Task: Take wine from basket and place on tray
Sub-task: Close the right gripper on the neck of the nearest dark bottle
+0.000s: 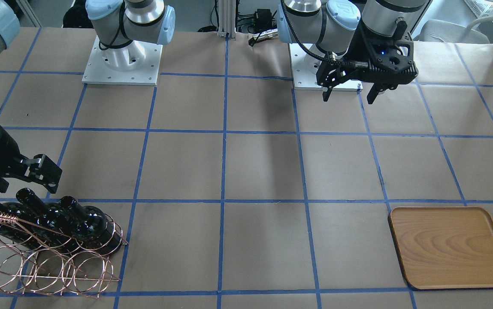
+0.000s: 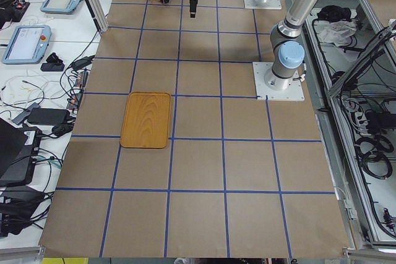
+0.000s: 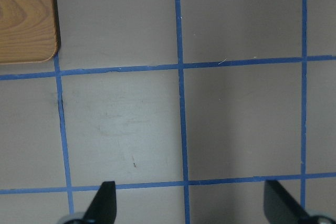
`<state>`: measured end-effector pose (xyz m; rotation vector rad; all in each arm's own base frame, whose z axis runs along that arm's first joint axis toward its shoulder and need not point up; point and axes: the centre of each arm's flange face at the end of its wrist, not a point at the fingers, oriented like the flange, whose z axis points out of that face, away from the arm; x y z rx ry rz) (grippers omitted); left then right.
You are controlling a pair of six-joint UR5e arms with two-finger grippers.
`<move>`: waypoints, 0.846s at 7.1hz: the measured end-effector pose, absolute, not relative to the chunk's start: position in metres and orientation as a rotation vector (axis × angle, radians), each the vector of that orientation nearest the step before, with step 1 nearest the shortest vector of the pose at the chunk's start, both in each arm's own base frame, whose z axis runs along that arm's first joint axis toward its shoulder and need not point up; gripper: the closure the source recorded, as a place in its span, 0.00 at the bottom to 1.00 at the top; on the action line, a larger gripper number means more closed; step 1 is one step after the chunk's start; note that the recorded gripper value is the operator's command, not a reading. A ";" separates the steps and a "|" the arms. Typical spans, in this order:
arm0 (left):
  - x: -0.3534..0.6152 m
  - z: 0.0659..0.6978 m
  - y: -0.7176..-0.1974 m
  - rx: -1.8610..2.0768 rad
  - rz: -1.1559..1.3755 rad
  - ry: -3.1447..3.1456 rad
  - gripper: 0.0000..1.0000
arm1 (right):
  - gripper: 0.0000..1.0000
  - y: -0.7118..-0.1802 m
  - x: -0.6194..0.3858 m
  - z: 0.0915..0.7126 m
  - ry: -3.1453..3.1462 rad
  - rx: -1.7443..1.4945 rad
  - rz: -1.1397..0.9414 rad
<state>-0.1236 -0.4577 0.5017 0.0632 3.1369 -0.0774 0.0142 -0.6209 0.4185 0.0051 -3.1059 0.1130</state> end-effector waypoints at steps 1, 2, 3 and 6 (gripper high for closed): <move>-0.124 0.501 -0.458 0.064 -0.075 3.135 0.00 | 0.03 -0.625 0.013 0.411 -3.106 0.008 0.106; -0.124 0.500 -0.457 0.065 -0.073 3.133 0.00 | 0.08 -0.628 0.012 0.405 -3.107 0.010 0.095; -0.123 0.500 -0.457 0.065 -0.073 3.132 0.00 | 0.20 -0.630 0.012 0.399 -3.109 0.011 0.085; -0.122 0.500 -0.458 0.060 -0.072 3.130 0.00 | 0.63 -0.633 0.011 0.395 -3.111 0.006 0.084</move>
